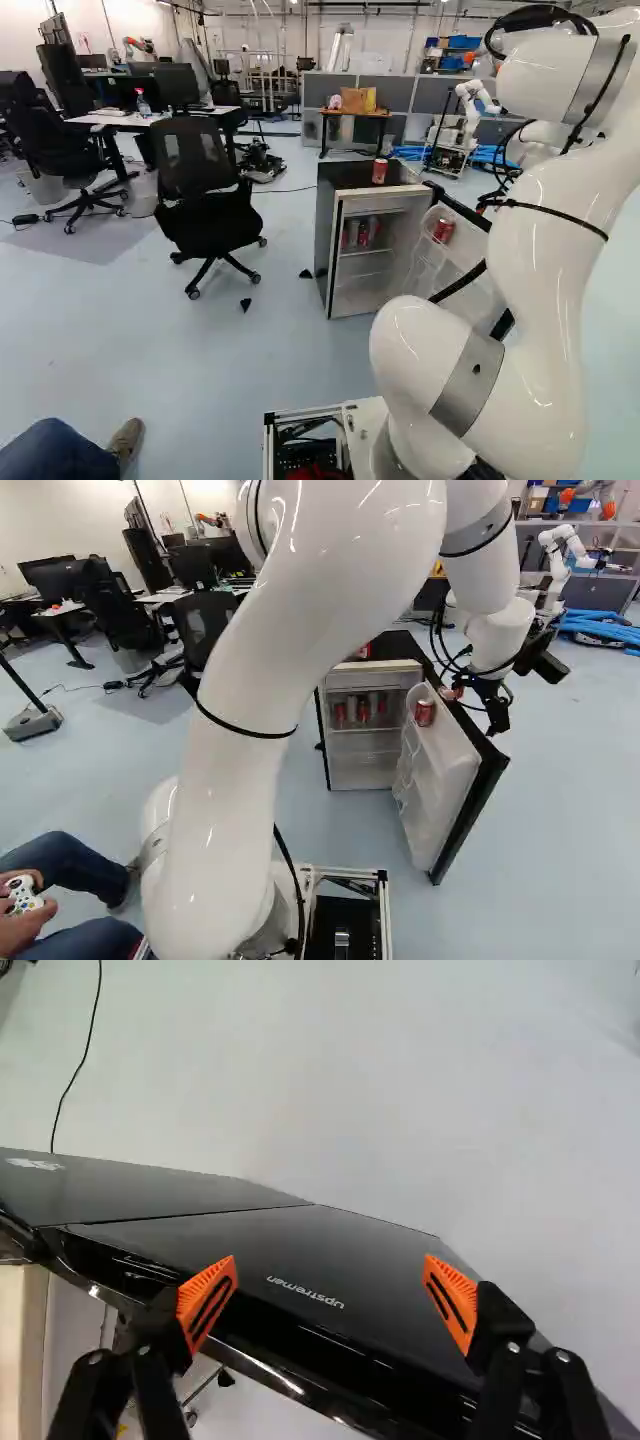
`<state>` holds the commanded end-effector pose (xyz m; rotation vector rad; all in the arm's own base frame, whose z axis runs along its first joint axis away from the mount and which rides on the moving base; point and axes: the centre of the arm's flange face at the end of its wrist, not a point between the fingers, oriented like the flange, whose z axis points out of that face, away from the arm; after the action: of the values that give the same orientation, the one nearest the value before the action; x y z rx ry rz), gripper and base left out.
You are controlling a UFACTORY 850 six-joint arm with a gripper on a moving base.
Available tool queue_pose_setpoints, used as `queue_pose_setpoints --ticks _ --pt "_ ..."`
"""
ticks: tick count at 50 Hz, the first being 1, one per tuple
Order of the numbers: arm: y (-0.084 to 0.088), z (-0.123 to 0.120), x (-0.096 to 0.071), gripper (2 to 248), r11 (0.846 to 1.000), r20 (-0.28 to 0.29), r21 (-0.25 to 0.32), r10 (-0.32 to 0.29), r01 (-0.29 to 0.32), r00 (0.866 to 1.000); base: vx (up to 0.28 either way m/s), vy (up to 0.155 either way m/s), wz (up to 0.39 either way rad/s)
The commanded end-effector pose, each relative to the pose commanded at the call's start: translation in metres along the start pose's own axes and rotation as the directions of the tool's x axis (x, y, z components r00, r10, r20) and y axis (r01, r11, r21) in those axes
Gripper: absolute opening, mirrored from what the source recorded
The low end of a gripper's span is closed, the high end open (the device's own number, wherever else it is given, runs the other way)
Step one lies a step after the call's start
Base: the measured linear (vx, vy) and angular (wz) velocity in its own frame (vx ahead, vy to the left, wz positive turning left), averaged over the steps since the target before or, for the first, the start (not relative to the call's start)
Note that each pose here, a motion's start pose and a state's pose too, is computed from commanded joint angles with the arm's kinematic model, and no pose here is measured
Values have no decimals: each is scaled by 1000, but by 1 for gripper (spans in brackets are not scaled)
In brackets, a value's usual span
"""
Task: Grab a drink from the fridge
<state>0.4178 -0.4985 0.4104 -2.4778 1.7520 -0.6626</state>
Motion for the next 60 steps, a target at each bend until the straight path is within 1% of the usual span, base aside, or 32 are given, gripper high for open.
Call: queue_pose_setpoints --ticks 60 --pt "-21 -11 -44 247 999 43 7 -46 46 998 0 0 0"
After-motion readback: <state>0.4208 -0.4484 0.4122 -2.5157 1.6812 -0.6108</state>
